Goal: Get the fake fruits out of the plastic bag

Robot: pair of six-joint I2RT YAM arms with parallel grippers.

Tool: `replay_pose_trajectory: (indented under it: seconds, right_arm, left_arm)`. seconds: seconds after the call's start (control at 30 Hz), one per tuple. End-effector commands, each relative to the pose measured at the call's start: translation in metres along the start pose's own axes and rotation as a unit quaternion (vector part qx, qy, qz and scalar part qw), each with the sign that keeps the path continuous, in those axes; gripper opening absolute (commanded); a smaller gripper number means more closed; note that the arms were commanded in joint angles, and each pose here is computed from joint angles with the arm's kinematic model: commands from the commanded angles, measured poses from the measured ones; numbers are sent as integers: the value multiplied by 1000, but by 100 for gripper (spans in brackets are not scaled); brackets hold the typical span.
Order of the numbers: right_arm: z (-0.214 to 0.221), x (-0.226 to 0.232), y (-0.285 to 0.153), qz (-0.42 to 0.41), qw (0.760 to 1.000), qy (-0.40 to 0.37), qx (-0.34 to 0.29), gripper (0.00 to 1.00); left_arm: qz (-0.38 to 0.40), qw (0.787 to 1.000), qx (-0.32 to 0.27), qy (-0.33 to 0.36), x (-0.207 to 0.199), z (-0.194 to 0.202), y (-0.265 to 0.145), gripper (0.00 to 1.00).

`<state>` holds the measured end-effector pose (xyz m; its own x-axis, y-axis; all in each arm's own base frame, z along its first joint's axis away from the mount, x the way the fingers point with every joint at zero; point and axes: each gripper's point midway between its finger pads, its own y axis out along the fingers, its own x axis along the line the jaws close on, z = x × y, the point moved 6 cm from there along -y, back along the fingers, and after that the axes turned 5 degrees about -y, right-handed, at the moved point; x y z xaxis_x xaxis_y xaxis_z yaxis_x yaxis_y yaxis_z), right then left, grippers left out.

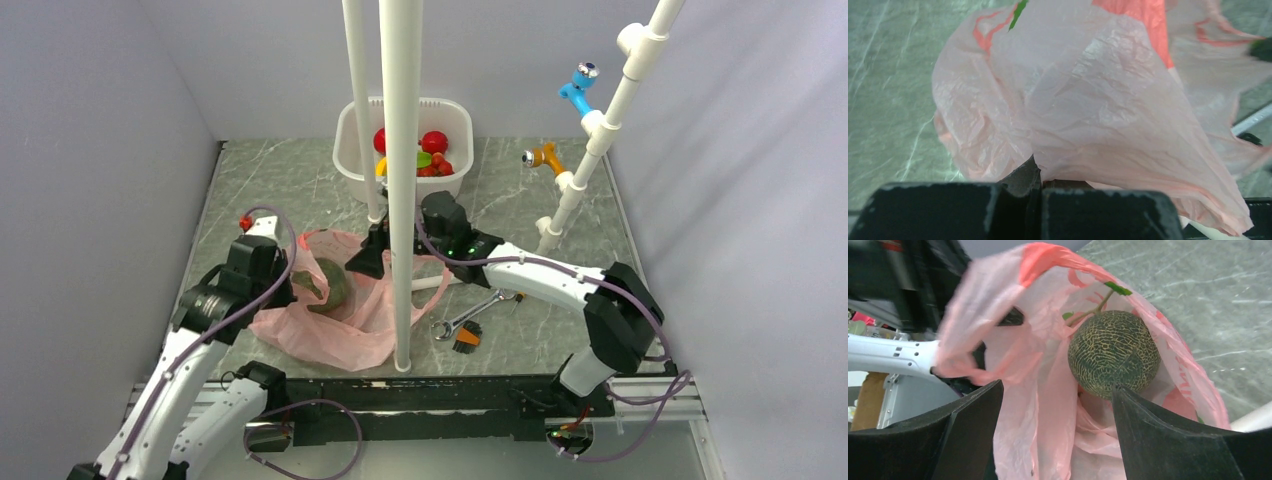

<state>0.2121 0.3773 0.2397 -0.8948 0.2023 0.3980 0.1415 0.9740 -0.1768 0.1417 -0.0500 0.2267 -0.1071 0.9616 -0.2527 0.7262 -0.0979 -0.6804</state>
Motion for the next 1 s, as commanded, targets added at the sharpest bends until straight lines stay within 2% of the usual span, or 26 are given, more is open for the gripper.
replay_pose_trajectory:
  seconds: [0.0, 0.13, 0.2, 0.27, 0.33, 0.43, 0.47, 0.57, 0.67, 0.73, 0.97]
  right_arm:
    - [2, -1, 16, -32, 999, 16, -12, 81]
    - [27, -21, 17, 30, 998, 51, 2, 81]
    - [37, -31, 10, 62, 996, 66, 3, 82]
    - [44, -40, -2, 78, 994, 80, -4, 82]
    - [45, -45, -13, 91, 993, 77, -9, 83]
    - [40, -42, -25, 101, 994, 35, -3, 84]
    - [39, -38, -27, 90, 996, 22, -1, 85]
    - [36, -25, -26, 50, 999, -11, -4, 85]
    - [37, -17, -14, 35, 999, -19, -5, 86]
    - [37, -14, -3, 36, 999, -28, -7, 86]
    - [37, 1, 38, 64, 993, -95, -14, 94]
  left_arm:
    - [112, 987, -117, 16, -24, -32, -18, 0]
    - [194, 967, -160, 45, -50, -58, -28, 0]
    - [283, 948, -132, 68, -80, -66, -29, 0]
    - [394, 912, -72, 87, -112, -68, -33, 0]
    - [439, 894, -36, 84, -127, -68, -35, 0]
    - [423, 903, -27, 79, -118, -50, -41, 0]
    - [399, 914, -25, 69, -109, -43, -41, 0]
    - [273, 961, 13, 43, -69, -16, -38, 0]
    - [163, 986, 41, 19, -35, 8, -35, 0]
    - [128, 991, 42, 1, -22, 18, -34, 0]
    - [106, 992, 32, -55, -8, 40, -32, 0]
